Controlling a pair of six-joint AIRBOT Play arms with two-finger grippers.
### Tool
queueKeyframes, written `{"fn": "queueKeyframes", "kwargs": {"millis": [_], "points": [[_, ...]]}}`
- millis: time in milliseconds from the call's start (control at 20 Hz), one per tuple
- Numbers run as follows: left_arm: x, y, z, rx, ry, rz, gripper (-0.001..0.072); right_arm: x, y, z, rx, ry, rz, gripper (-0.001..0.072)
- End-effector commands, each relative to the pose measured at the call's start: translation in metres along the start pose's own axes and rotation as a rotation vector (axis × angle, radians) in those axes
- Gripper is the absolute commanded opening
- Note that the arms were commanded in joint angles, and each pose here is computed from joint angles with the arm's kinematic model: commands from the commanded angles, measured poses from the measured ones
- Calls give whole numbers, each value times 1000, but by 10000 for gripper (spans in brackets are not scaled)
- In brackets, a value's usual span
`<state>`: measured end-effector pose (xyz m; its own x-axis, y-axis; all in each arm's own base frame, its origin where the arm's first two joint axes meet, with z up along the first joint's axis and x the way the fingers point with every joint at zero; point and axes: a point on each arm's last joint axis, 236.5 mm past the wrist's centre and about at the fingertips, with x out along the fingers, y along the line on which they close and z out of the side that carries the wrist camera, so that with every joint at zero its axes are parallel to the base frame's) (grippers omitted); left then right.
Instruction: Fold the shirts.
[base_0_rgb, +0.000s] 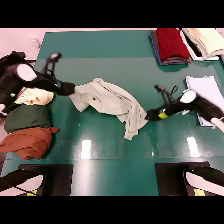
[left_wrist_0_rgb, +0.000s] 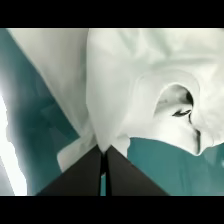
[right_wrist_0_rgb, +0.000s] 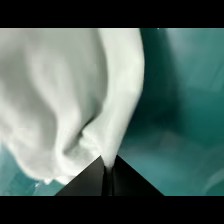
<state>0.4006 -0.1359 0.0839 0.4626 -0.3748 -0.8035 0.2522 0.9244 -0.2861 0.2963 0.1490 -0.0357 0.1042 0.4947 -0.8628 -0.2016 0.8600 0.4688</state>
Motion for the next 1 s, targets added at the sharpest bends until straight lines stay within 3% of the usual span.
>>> {"fn": "queueKeyframes", "kwargs": {"millis": [0,250,550,750,950], "points": [[-84,2,62,97,-232,96,25,-99,-6,50,-116,-202,-150,20],[-286,-55,124,232,-707,131,25,-313,32,81,-199,-708,-323,19],[-479,-116,88,330,-1119,114,25,-454,93,38,-283,-1048,-490,19],[-489,-123,73,342,-1102,103,24,-484,90,30,-247,-1059,-568,18],[-392,-114,90,314,-799,32,25,-462,63,60,-180,-948,-499,18]]}}
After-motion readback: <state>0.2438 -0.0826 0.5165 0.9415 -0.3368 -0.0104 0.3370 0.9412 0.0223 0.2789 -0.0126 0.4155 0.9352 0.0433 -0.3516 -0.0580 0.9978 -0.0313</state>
